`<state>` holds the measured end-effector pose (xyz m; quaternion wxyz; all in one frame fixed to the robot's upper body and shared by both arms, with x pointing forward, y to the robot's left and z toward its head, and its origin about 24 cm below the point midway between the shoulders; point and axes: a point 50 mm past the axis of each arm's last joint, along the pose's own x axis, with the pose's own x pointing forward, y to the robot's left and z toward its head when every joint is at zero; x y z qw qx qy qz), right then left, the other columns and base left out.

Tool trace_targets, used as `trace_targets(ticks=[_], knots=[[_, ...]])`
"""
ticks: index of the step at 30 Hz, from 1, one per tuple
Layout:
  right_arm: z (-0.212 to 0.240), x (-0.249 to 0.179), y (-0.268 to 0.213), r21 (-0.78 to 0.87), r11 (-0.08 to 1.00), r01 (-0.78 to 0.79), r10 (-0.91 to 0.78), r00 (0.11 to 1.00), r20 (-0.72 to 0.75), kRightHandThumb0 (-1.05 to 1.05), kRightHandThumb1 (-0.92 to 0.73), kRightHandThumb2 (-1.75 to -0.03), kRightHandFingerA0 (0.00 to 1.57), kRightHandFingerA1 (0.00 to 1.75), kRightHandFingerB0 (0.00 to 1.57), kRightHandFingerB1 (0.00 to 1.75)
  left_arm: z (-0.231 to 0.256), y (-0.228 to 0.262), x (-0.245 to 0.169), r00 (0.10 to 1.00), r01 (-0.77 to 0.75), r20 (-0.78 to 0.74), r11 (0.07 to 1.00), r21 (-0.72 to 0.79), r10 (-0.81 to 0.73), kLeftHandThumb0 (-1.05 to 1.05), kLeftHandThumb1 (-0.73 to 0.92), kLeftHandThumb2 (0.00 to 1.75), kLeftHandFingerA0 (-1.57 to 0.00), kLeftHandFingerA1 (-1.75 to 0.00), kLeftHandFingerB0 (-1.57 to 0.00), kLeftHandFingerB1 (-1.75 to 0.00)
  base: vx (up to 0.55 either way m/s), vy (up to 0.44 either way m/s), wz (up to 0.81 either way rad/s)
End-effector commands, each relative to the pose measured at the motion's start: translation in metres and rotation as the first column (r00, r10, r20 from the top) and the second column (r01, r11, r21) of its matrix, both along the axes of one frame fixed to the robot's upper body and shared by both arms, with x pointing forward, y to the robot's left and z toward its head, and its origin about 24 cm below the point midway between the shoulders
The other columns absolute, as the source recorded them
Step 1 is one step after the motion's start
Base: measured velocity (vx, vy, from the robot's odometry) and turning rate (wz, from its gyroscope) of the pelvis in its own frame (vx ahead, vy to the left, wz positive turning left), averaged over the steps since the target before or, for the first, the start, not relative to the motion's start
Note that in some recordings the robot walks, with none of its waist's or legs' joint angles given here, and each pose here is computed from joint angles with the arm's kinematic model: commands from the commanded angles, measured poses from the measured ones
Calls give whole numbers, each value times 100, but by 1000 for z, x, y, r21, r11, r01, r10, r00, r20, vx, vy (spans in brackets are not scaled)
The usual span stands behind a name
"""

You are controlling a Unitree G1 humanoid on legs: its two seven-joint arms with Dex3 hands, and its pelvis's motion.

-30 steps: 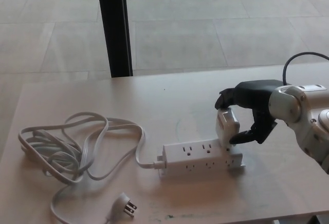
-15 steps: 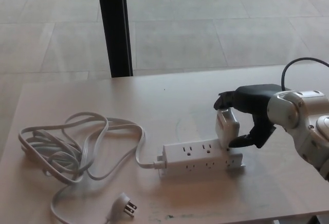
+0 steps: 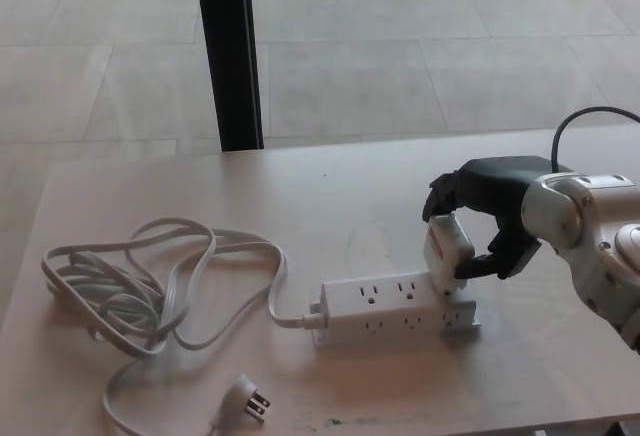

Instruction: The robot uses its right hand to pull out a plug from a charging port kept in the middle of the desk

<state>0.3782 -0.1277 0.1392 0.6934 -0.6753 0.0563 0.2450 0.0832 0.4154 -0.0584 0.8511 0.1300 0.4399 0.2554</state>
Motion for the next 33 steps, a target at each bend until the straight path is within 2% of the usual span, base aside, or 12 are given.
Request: trace_targets(ticks=[1,3,6,8,9,10,11,12,15,23,24,33], knots=[[-14,-5,-6,-89,996,-4,4,1000,-5,-37,-61,-80,87,172,62,112,3,3,-1,1000,-8,16,1000,9,8,-78,82,121,-60,-62,-40,-53,0,0,0],[-18,-5,-5,-104,995,-10,11,1000,7,-37,-59,-93,89,175,69,142,3,3,-1,1000,4,13,1000,18,-4,-78,84,121,-60,-62,-41,-54,0,0,0],[-19,-6,-5,-102,995,-14,15,1000,13,-40,-63,-98,92,175,70,139,4,3,0,1000,11,11,1000,21,-11,-88,92,90,-67,-58,-41,-45,0,0,0],[-21,-8,-6,-91,995,-27,31,999,37,-44,-68,-89,84,169,69,97,4,3,1,1000,-2,28,1000,1,2,-89,92,89,-65,-57,-40,-45,0,0,0],[-22,-8,-6,-110,993,-36,44,997,70,-45,-70,-84,86,170,72,106,4,4,2,1000,-7,27,1000,8,7,-78,83,121,-61,-63,-41,-54,0,0,0],[-24,-9,-6,-114,993,-40,50,995,82,-46,-72,-84,84,167,74,103,4,4,2,1000,-9,27,1000,8,9,-89,92,88,-64,-55,-43,-45,0,0,0],[-25,-10,-6,-121,992,-40,52,994,98,-46,-71,-86,85,165,74,107,4,4,2,1000,-6,29,1000,8,6,-88,92,88,-63,-53,-43,-44,0,0,0],[-26,-10,-5,-107,994,-24,38,992,124,-42,-65,-92,93,175,72,140,4,4,3,1000,-1,14,1000,26,1,-90,84,95,-65,-55,-44,-46,0,0,0],[-27,-11,-4,-128,991,-30,49,989,142,-41,-65,-94,91,175,68,130,4,3,3,1000,5,25,1000,20,-5,-86,92,87,-66,-54,-43,-45,0,0,0],[-32,-15,-1,-89,994,-61,78,976,206,-39,-56,-102,97,175,78,144,5,3,4,1000,16,19,999,29,-17,-85,92,87,-67,-54,-44,-45,0,0,0],[-31,-15,-1,-82,994,-67,84,971,222,-38,-57,-101,97,175,74,124,5,3,4,1000,11,21,1000,24,-11,-85,92,84,-63,-53,-44,-44,0,0,0],[-30,-13,-3,-102,993,-66,88,969,233,-39,-59,-97,96,175,76,149,5,3,4,1000,9,27,1000,5,-9,-88,92,90,-61,-54,-40,-44,0,0,0]])
